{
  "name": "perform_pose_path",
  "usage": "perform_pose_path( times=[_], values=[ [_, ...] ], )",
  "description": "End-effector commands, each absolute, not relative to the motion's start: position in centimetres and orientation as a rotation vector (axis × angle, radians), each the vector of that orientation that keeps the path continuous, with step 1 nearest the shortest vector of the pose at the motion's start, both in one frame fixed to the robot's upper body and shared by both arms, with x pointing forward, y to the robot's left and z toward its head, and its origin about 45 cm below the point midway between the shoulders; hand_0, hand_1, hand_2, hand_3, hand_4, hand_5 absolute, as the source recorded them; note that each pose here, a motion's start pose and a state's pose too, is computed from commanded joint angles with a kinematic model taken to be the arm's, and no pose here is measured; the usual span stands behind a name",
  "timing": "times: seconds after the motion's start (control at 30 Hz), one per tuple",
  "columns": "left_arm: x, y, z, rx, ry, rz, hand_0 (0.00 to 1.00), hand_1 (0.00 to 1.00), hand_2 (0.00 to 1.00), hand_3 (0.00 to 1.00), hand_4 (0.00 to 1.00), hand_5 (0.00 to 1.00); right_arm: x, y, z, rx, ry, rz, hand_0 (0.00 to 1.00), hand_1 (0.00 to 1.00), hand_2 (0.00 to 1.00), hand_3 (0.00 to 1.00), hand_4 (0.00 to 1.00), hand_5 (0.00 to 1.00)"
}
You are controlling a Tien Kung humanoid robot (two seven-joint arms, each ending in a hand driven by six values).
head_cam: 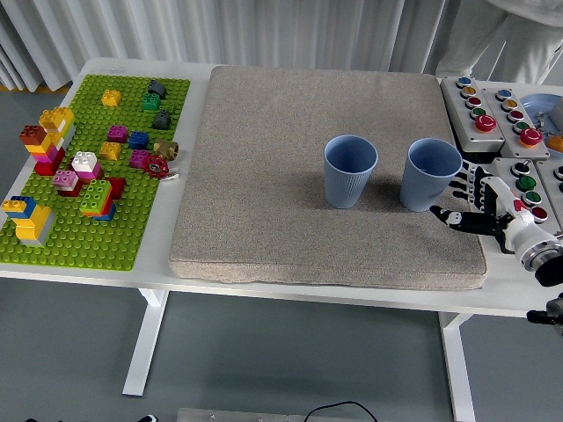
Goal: Pick cup pour cup place
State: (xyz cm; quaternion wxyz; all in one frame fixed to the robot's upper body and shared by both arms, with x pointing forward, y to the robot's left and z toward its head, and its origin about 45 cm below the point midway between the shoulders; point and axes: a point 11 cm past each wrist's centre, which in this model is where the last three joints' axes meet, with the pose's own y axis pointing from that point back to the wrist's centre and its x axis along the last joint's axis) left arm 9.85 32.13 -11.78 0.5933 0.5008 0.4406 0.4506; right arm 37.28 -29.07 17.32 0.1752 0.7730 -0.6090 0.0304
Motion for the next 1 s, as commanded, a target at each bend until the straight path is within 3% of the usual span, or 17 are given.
perform_pose_path(
  times=[1.0],
  values=[
    [10.2, 32.1, -11.7, 1.161, 1.016, 1.051, 0.773, 0.818, 0.84, 0.763, 0.498, 0.998, 38.8, -27.3, 17.3, 2.222, -1.719, 0.067, 0.892, 0.867, 0.896, 0.95, 0.802, 0.233]
  ],
)
